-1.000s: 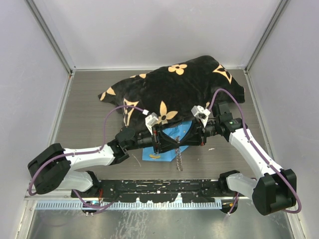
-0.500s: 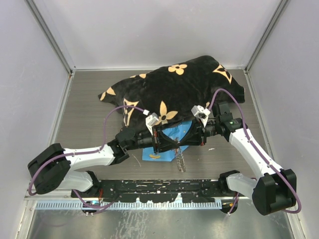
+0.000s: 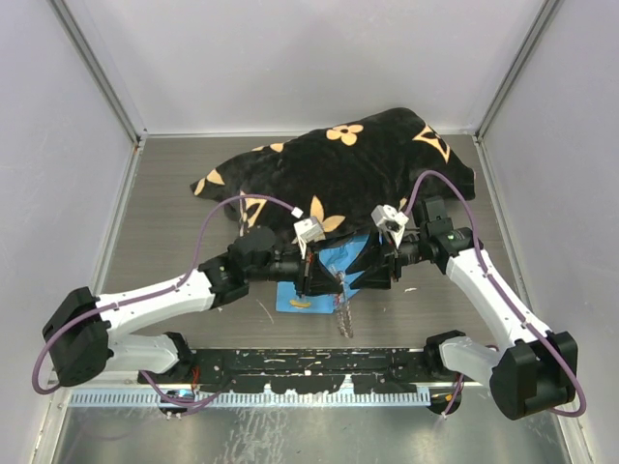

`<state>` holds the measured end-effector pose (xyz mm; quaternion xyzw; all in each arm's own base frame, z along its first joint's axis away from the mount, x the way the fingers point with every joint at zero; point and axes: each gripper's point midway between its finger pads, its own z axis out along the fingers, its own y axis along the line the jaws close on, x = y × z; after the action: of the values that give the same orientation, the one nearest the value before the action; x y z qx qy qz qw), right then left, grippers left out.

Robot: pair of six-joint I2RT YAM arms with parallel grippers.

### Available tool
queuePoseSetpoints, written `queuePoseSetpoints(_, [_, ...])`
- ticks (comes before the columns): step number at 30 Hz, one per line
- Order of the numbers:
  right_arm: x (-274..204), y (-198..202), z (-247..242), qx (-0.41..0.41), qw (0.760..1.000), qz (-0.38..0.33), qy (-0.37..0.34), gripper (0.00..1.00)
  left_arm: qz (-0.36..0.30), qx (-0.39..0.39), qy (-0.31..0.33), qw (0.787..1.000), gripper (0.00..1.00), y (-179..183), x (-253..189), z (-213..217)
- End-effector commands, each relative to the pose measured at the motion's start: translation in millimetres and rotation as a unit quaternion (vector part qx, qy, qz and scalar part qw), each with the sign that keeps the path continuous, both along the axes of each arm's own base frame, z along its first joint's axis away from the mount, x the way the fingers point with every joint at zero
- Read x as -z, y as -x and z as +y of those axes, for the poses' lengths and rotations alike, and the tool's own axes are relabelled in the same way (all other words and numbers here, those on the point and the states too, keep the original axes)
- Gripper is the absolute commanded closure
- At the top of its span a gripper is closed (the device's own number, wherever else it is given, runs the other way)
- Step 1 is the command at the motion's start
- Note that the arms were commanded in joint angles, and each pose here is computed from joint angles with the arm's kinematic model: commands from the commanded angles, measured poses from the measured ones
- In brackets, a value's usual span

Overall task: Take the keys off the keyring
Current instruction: Remove the key from the keyring.

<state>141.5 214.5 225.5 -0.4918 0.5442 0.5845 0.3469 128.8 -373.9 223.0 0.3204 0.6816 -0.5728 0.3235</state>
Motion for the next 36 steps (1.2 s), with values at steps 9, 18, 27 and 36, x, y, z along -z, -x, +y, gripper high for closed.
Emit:
queuePoseSetpoints(9, [-16.4, 5.0, 0.9, -0.01, 0.999, -0.04, -0.01, 0.45, 0.085, 0.15, -0.145, 0.974, 1.0, 28.8, -14.4, 13.9])
queuePoseSetpoints(18, [-12.1, 7.5, 3.2, -0.017, 1.0, -0.018, -0.013, 0.58, 0.085, 0.154, -0.171, 0.969, 1.0, 17.6, -19.8, 8.5])
queuePoseSetpoints(27, [-6.3, 11.4, 6.7, -0.029, 0.999, 0.011, -0.015, 0.62, 0.072, 0.151, -0.153, 0.974, 1.0, 14.8, -26.5, 4.5])
queuePoseSetpoints(36, [-1.0, 15.0, 10.5, -0.04, 0.999, 0.023, -0.012, 0.64, 0.067, 0.144, -0.141, 0.977, 1.0, 10.6, -30.8, 0.6])
